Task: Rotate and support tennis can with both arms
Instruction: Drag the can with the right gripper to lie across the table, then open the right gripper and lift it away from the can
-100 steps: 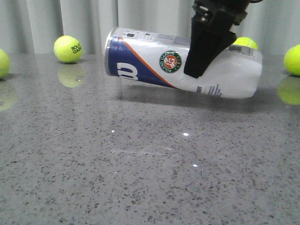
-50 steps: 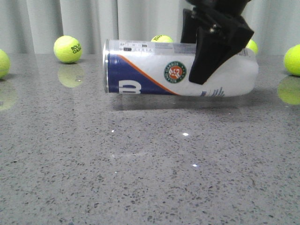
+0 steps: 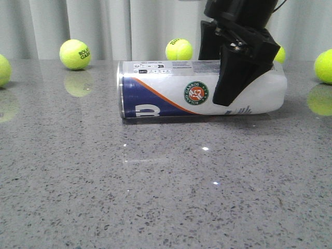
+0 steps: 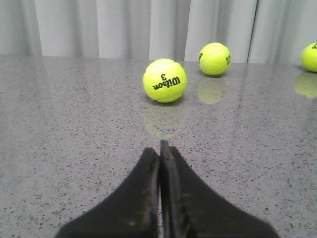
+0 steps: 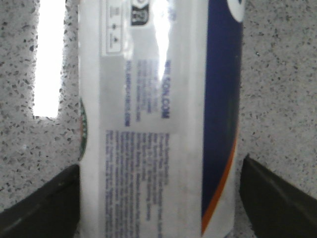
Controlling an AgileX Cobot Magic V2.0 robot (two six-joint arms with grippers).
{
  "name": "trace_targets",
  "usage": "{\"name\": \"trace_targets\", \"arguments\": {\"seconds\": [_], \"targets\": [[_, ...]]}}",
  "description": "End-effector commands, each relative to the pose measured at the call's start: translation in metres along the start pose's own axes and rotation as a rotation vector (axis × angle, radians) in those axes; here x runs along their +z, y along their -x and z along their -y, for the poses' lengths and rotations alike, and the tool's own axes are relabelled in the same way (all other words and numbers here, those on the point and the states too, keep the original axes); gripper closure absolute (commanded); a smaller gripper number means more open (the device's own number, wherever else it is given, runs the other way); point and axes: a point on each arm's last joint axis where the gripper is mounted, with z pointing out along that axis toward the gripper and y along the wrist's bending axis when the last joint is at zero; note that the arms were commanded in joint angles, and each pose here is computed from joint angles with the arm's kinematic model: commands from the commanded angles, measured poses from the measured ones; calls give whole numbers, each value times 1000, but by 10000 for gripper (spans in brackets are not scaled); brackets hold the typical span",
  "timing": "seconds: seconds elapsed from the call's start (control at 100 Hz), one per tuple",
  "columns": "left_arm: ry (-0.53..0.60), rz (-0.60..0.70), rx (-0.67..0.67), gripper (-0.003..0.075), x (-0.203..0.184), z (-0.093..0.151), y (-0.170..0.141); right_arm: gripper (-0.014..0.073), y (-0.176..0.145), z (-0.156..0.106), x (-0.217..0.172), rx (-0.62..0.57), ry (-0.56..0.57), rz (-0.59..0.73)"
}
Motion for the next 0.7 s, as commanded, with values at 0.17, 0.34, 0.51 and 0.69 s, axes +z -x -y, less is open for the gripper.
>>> {"name": "trace_targets", "arguments": {"seconds": [0.17, 0.34, 0.51, 0.69], "targets": [[4, 68, -11, 739, 0, 0, -6, -41, 9, 2, -35, -28, -99, 48], [4, 68, -11, 739, 0, 0, -6, -41, 11, -2, -52, -38, -139, 65], [4, 68, -11, 739, 0, 0, -6, -38, 13, -9, -74, -53, -179, 77], [4, 68, -11, 739, 0, 0, -6, 228, 14, -20, -96, 20, -181, 93]]}}
